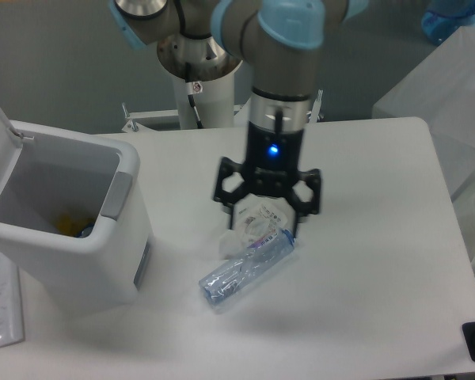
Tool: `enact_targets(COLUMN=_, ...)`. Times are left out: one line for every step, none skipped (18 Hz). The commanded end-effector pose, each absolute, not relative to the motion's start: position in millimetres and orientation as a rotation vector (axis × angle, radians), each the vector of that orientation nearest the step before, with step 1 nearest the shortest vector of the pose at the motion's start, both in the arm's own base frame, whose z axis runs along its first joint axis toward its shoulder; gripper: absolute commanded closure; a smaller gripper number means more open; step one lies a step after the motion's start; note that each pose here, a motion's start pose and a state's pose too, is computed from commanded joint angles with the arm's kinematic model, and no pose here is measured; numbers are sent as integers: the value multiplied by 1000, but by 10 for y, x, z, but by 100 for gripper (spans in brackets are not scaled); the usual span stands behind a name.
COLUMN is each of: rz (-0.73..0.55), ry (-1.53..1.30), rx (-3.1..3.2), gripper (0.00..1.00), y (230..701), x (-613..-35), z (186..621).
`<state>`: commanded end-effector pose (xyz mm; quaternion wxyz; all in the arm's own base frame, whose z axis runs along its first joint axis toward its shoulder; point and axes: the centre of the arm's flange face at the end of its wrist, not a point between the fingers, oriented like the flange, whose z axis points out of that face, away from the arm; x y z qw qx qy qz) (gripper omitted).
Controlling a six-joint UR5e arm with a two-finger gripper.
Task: Open the trash can
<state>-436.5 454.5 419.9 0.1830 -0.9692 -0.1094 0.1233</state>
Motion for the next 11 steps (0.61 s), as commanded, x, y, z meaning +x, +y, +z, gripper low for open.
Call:
enact_targets(rz=385, ry=-272, rx=-2787, gripper=0, y=4462, x=-4487, z=4088)
enact_targets(rz=408, ry=-241, rx=-2824, gripper=0, y=4389, x=-4581, z=4010)
enact_targets(rz=414, ry=-209, rx=-2850, gripper=0, y=4334, x=-4658, z=3928)
enact_targets(rz=421, ry=-196, rx=-2865, gripper=0, y=4263, x=-4739, z=3889)
enact_targets(rz=425, ry=-188, rx=-2872, gripper=0, y=4186, x=-4816, z=3870)
enact_targets(rz=425, ry=-179, rx=-2887, gripper=0, y=4125, x=-4894, z=3812)
enact_targets(rz=422, ry=-167, rx=-2905, gripper=0, y=4063, x=-4977, z=3735)
enact_targets(rz=424, ry=-141, rx=-2932, gripper=0, y=4033, x=-5059, z=3648)
enact_targets(rz=430, ry=-110, rx=-2957, gripper=0, y=4011, x=-5139, z=3574)
enact_targets(rz=438, ry=-80, rx=-2978, gripper=0, y=3978, x=-5216, z=3529)
enact_targets(rz=436, ry=-36, rx=-2995, gripper=0, y=3956, x=-5276, z=3449)
